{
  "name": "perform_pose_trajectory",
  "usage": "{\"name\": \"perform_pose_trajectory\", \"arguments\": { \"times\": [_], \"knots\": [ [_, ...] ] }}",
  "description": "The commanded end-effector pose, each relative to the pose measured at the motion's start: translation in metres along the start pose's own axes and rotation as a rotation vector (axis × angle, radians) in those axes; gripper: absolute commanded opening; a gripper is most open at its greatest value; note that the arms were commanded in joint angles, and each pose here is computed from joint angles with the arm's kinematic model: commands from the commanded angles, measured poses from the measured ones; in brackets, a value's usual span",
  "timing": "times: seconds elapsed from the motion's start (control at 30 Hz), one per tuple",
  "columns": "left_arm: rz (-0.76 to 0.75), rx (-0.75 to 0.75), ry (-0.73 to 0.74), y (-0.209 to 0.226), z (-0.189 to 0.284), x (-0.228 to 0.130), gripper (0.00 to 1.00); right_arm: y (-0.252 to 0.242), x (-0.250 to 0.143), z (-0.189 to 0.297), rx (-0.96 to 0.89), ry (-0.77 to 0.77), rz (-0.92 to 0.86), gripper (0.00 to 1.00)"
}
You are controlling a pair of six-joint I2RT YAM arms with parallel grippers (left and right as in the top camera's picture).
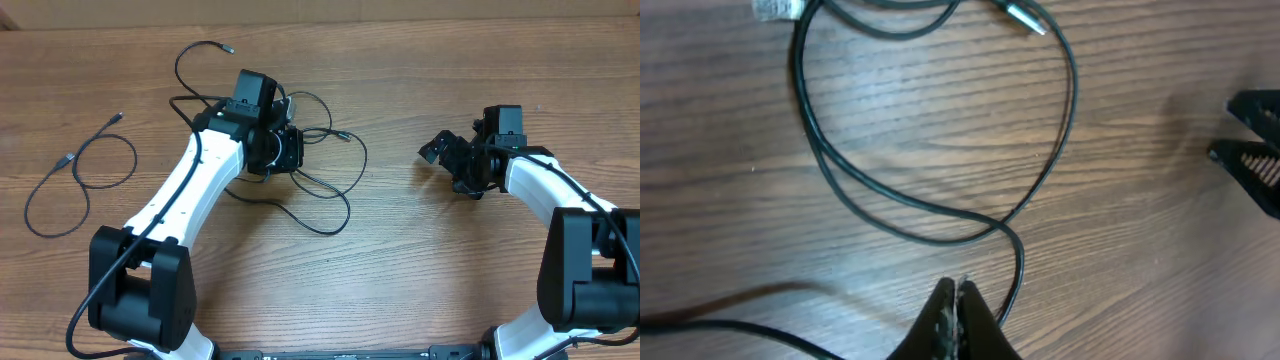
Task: Untangle cables
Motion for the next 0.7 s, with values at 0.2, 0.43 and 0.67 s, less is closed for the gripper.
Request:
{"name": "perform_pose_trajectory", "arguments": {
  "times": [0.2,0.43,0.67],
  "knots": [
    [-0.013,0.254,-0.068,-0.001,-0.014,-0.024,0.04,-0.022,-0.008,-0.009,-0.091,0.021,-0.012,1.0],
    [-0.059,0.189,-0.169,-0.027,-0.029,-0.006,0.09,-0.022,-0.008,-0.009,-0.091,0.021,-0.012,1.0],
    [-0.072,0.166,-0.371,-0.04,-0.029,0.034,0.21,-0.022,-0.008,-0.009,-0.091,0.021,-0.013,1.0]
  ]
}}
Point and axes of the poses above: each gripper's point midway between its finger pads, its own z axis back along the fingers, its own y axis along the line the jaws close on, x = y × z, the point moved 2 cm from there along z, back along the fingers, and after that the axes turned 12 degrees about z, right-handed, at the moved point
